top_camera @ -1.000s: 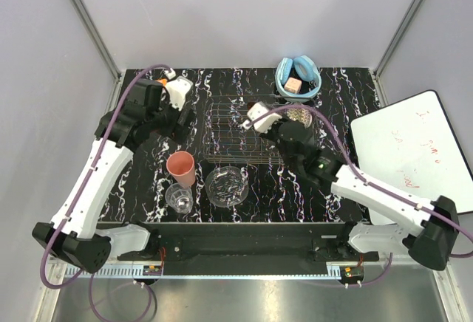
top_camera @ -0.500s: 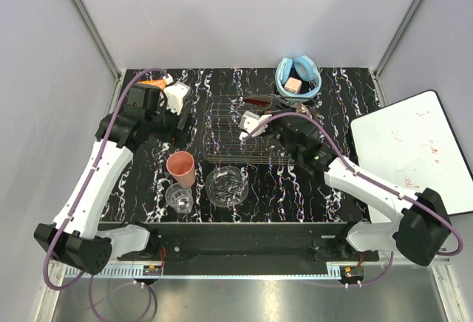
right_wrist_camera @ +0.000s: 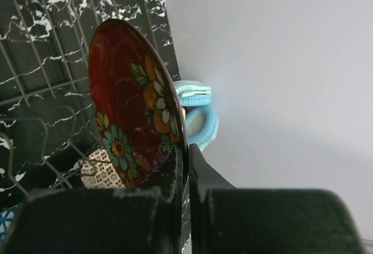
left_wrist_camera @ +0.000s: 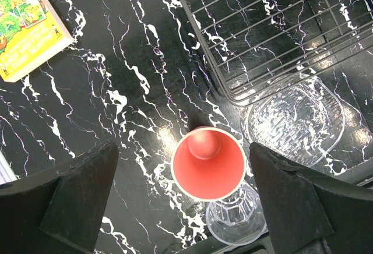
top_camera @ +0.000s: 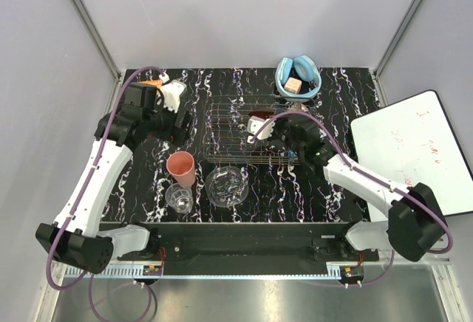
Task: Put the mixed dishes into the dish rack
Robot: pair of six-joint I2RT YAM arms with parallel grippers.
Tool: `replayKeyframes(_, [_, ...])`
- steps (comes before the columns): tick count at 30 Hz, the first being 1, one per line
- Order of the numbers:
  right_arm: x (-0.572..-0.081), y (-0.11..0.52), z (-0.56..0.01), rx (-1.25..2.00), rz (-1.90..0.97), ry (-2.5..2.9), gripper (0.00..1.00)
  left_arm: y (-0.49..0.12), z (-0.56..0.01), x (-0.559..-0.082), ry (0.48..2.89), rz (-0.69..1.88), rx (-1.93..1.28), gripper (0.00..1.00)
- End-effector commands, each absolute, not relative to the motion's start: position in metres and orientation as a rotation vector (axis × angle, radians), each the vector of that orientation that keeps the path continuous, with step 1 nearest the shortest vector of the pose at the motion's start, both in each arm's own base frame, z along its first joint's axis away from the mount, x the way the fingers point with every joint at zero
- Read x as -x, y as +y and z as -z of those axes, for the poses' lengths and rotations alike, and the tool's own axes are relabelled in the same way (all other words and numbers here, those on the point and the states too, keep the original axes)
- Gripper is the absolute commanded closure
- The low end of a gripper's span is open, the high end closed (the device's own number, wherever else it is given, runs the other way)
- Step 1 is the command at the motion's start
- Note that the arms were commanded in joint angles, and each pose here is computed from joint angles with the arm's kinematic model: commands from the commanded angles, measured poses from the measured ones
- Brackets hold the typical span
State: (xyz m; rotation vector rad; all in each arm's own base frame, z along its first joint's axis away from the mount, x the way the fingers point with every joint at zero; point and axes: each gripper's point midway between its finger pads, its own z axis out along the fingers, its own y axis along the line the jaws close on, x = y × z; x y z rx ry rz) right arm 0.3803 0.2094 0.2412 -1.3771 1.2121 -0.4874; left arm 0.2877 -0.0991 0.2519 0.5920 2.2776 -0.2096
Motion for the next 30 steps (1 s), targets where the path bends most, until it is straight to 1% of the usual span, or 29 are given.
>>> replayKeyframes(1, [-0.388,0.214,-0.261,1.292,0.474,1.154,1.00,-0.105,-0.262,-0.298,2.225,0.244,-0.581,0.01])
replayKeyframes(12, [-0.401,0.203,-0.236,1.286,0.487,1.212,1.00,-0.102,-0.261,-0.301,2.226,0.241,-0.576,0.01])
replayKeyframes(15, [-0.406,0.196,-0.241,1.261,0.523,1.198,1.00,-0.102,-0.260,-0.302,2.229,0.247,-0.573,0.01])
replayKeyframes(21, [-0.404,0.196,-0.270,1.251,0.558,1.124,1.00,-0.102,-0.255,-0.303,2.240,0.256,-0.567,0.01])
replayKeyframes(30, [-0.399,0.201,-0.286,1.357,0.649,0.996,1.00,-0.103,-0.252,-0.305,2.249,0.270,-0.557,0.01])
